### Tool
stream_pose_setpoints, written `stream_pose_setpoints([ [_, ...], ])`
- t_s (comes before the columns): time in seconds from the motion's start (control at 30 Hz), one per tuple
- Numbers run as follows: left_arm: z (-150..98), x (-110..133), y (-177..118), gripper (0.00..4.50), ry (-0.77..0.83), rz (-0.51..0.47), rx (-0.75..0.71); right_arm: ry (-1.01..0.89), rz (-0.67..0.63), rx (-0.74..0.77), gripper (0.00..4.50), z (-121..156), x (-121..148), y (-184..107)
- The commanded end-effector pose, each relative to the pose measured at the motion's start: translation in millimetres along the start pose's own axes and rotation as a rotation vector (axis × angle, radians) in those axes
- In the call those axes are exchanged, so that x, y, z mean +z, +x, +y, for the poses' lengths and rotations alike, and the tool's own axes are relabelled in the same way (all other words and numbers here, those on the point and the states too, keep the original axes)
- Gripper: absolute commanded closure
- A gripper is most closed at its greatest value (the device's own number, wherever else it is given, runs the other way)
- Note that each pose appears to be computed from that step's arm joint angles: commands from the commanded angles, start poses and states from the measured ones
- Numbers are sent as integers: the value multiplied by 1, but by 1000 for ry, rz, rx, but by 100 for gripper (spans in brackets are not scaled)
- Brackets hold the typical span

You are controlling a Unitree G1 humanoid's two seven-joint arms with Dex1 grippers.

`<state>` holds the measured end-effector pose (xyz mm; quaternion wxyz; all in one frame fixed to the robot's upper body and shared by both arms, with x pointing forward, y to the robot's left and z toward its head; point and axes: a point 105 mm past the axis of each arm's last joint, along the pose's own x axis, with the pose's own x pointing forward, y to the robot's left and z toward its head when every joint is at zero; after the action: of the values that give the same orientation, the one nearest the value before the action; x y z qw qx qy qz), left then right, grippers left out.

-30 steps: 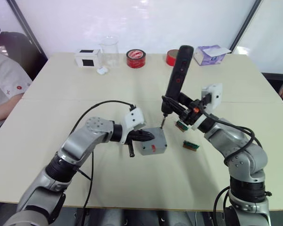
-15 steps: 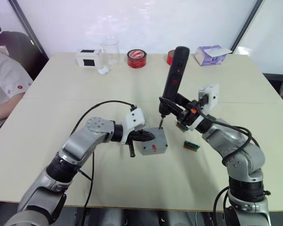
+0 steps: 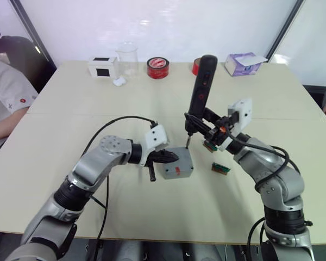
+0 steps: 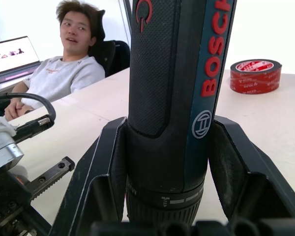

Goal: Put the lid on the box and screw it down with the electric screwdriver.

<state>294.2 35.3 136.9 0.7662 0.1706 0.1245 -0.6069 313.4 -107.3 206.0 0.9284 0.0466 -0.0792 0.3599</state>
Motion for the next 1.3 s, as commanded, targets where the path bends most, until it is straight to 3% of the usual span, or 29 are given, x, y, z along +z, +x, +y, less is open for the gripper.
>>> stream_pose_setpoints([
  [0.03, -1, -11, 0, 450, -16, 38, 0, -13, 61, 33, 267, 12, -20, -6],
  [0.37, -2, -21, 1, 450, -15, 71, 1, 14, 193, 37, 267, 17, -58, -18],
  [0.8, -2, -21, 2, 450, -13, 73, 6, 36, 186, 39, 267, 16, -57, -10],
  [1.1, 0, -21, 2, 450, -14, 71, 10, 18, 152, 42, 267, 13, -45, -6],
  [1.3, 0, -20, 2, 450, -16, 69, 14, 6, 18, 51, 267, 9, 0, -3],
])
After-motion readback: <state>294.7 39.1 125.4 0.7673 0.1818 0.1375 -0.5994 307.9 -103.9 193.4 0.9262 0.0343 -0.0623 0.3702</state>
